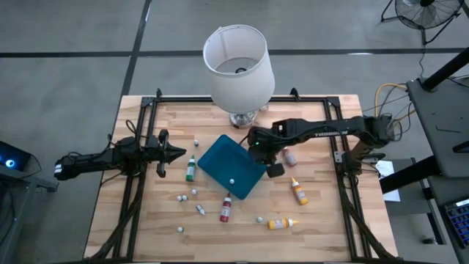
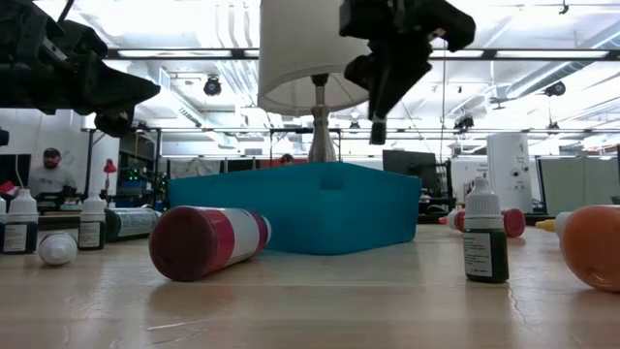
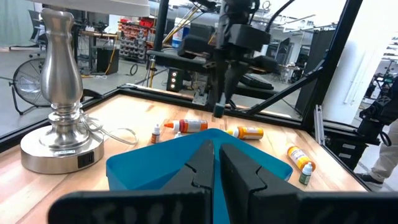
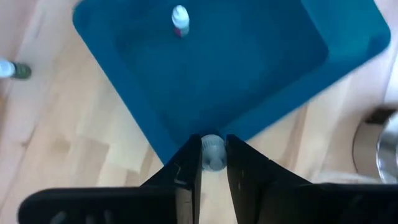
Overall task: Pick & Place food coloring
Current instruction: Put the small black food coloring bottle into the blue container
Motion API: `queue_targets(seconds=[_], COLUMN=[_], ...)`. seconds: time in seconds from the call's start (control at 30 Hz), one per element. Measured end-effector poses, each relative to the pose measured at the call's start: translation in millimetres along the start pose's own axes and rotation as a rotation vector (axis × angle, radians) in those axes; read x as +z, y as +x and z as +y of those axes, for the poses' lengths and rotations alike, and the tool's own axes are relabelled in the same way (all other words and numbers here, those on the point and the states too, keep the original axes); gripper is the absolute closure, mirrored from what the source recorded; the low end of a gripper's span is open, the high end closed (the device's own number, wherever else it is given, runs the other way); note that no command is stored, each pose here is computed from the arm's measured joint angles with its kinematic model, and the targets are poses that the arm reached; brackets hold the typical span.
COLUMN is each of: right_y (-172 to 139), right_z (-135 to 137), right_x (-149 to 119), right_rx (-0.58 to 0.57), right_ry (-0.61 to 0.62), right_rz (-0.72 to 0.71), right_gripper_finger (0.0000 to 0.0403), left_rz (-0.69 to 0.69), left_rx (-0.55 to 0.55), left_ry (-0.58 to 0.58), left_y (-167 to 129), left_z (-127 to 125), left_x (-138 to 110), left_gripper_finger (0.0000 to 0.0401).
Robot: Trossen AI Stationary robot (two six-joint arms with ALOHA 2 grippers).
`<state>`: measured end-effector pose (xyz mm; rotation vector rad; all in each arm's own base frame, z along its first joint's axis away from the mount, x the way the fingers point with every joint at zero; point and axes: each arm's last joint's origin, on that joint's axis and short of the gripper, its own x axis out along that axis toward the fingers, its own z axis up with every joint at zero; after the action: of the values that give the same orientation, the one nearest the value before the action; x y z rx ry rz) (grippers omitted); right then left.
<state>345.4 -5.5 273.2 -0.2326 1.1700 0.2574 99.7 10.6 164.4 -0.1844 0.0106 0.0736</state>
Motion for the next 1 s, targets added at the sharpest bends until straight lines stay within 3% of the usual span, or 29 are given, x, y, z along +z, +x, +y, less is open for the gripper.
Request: queue_targets(seconds=[1.0], right_y=[57], right_z=[46], right_x=[78], right_rx=[0.072], right_ry=[-0.218], right_rz=[0.002], right_gripper_finger=[0.0355], left_rz=[0.000], left_rx=[0.000], left_ry=[0.000], left_y=[0], left_z=[0], left_x=[0], left_gripper_finger=[0.0401])
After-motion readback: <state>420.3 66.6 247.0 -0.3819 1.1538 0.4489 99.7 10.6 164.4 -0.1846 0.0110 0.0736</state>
